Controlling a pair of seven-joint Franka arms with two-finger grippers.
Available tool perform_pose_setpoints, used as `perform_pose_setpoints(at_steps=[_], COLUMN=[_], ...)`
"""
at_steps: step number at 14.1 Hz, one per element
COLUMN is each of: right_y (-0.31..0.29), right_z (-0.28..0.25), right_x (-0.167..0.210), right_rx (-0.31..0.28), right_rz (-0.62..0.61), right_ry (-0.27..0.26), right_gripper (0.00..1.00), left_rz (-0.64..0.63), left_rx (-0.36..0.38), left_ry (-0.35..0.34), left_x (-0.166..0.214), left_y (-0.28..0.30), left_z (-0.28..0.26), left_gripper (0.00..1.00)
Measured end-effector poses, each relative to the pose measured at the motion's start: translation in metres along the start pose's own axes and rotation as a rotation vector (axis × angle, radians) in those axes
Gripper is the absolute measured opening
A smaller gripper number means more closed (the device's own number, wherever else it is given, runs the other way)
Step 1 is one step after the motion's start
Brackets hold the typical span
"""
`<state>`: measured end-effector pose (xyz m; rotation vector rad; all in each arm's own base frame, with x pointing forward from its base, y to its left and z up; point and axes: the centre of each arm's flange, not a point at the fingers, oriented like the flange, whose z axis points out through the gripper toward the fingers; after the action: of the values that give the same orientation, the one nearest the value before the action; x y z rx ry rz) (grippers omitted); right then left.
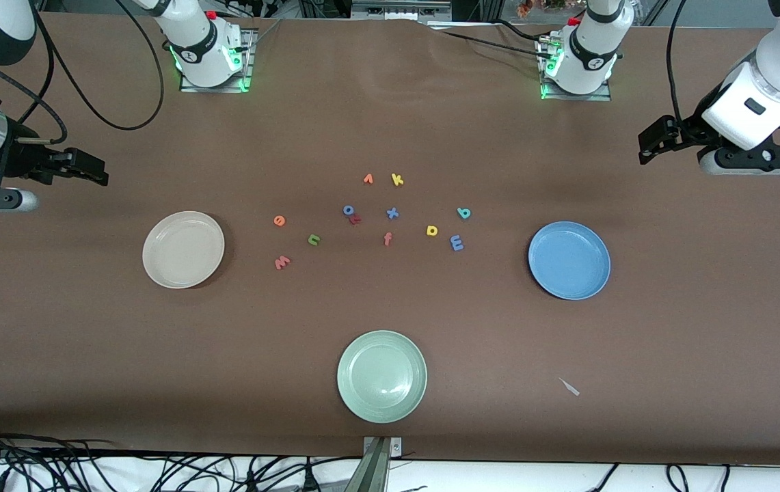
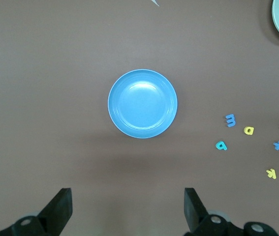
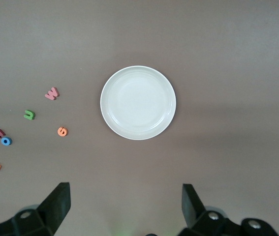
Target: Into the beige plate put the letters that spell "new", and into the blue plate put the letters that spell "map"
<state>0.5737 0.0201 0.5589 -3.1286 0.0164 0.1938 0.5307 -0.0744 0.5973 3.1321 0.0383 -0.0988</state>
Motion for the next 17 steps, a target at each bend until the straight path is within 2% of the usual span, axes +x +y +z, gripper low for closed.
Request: perform_pose_setpoints(at_steps=[17], right_y=[0.0083], right_z=[0.0006], right_x=[0.0005], right_rx=[0.001], right_rz=[0.016], right_ry=[-0.001], right_gripper=[1.00], left_rz=[0.000], left_rx=[0.000], left_ry=[-0.001], left_x=[-0.0001], left_y=[0.0000], left_z=[-0.0001], left_gripper=[1.00])
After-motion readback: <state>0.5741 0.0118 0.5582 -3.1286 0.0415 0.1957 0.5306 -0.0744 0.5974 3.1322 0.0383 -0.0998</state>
